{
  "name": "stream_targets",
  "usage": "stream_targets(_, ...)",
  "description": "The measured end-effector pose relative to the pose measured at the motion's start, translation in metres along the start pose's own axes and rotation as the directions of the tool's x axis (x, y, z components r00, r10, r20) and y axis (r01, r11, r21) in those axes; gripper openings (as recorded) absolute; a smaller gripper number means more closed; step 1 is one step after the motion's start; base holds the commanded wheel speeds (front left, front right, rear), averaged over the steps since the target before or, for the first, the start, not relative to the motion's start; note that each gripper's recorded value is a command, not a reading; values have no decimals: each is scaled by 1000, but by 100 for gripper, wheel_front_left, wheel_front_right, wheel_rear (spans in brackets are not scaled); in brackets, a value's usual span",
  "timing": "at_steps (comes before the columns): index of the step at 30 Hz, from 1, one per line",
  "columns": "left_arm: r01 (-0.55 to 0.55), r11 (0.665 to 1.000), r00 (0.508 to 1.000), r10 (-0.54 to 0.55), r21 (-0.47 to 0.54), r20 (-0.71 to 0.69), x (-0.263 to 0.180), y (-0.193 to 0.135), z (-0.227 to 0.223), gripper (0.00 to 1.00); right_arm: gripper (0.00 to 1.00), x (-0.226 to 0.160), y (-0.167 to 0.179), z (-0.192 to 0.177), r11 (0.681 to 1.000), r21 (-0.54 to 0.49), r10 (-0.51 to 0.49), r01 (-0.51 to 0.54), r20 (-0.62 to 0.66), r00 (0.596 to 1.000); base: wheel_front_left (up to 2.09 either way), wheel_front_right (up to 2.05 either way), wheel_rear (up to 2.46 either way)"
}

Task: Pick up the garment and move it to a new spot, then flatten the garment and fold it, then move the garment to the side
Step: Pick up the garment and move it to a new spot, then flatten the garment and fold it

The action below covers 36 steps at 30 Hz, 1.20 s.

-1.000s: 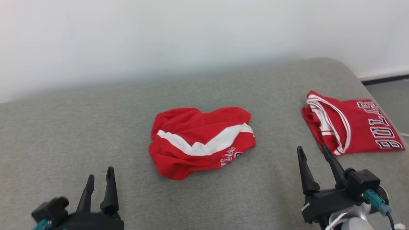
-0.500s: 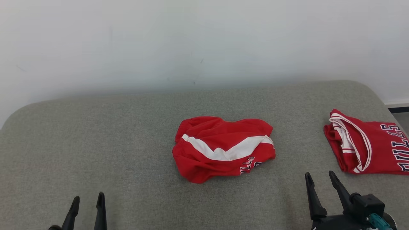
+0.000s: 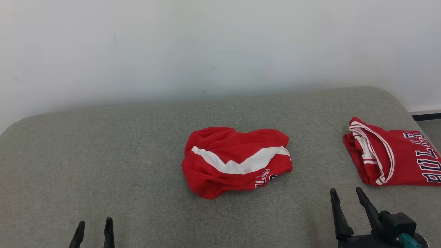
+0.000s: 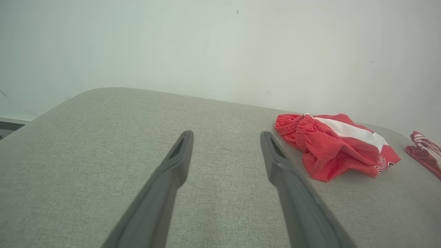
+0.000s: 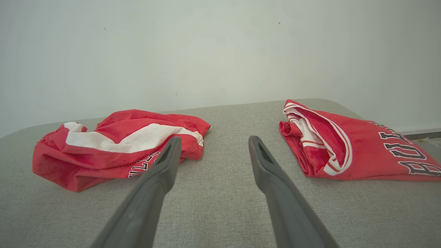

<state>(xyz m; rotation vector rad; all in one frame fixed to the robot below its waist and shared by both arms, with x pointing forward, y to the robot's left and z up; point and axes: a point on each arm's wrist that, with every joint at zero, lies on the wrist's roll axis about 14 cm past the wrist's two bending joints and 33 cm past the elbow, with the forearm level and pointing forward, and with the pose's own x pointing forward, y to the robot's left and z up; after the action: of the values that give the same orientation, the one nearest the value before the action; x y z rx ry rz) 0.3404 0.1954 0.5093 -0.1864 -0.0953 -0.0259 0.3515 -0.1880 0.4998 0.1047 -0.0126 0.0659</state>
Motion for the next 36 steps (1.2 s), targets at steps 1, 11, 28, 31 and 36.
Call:
stream_targets(1, 8, 1000, 1000, -8, 1, -1, 0, -1, 0, 100, 100, 0, 0, 0, 1000, 0, -1, 1, 0, 1000, 0, 0, 0)
stream_targets(11, 16, 1000, 1000, -16, -10, 3, 5, -2, 0, 100, 100, 0, -1, -1, 1000, -7, -4, 4, -7, 1000, 0, 0, 0)
stream_targets(28, 108, 992, 990, -113, -64, -85, 38, -36, -11, 100, 100, 1, 1, -3, 1000, 4, -5, 5, -14, 1000, 0, 0, 0)
stream_targets(31, 169, 982, 973, -179, -80, -143, 62, -58, -9, 100, 100, 2, 0, -4, 1000, 5, -8, 8, -15, 1000, 0, 0, 0)
stream_targets(36, 247, 963, 931, -266, -107, -250, 100, -92, -10, 100, 100, 1, 0, -6, 1000, 10, -11, 11, -24, 1000, 0, 0, 0)
